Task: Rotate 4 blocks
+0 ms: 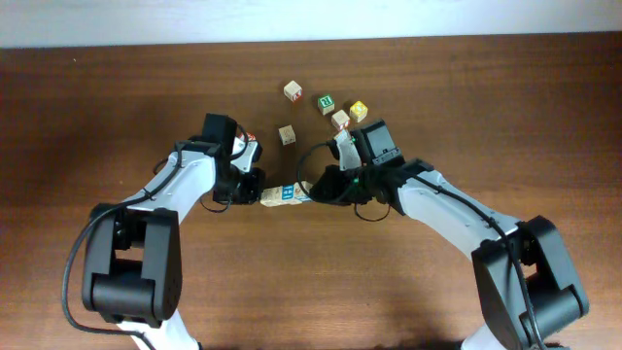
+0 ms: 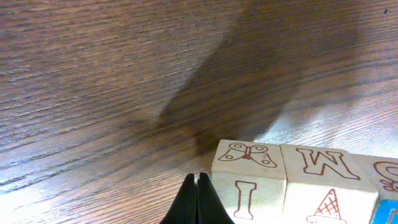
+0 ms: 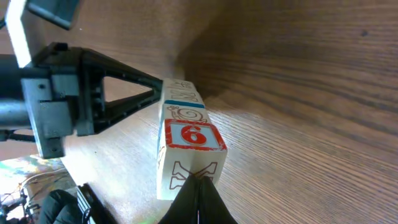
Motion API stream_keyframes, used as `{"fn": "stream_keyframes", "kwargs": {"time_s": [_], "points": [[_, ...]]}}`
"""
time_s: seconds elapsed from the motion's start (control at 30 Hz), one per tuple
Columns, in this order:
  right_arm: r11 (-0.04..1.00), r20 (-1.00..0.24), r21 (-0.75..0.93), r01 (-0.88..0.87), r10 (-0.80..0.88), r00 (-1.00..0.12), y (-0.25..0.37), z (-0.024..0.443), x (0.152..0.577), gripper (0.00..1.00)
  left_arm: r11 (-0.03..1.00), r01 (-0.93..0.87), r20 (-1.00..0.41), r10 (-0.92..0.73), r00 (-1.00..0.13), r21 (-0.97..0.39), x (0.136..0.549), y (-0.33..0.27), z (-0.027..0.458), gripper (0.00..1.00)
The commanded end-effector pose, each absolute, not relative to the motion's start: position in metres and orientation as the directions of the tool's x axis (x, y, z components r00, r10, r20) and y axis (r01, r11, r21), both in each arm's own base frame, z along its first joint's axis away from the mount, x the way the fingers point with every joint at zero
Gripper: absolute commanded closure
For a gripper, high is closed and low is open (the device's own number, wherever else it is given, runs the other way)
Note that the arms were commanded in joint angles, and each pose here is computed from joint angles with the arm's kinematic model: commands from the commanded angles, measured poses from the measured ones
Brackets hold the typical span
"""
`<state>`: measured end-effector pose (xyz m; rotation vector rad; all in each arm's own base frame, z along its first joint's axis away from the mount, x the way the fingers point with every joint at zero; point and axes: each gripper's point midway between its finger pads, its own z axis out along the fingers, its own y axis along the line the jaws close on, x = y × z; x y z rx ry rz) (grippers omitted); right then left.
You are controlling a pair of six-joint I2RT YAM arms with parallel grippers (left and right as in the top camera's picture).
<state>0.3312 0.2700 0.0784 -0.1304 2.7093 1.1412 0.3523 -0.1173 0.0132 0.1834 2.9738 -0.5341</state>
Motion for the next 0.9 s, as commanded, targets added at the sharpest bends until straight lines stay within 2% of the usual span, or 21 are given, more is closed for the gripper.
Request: {"fn": "stream_keyframes", "kwargs": {"time_s": [0.0,0.87], "points": [[0.676,-0.259,0.698,-0.237,-0.070,-0.963,0.295,0.090,0.323,0.96,0.859,0.187,-0.127,0.143,-0.982,-0.477,0.342,-0.151,0.022,1.00],[0.683,-0.311,0.680,-0.267,-0.061,-0.949,0.310,0.102,0.330,0.96,0.847,0.182,-0.115,0.143,-0.983,-0.500,0.338,-0.154,0.024,1.00]]}}
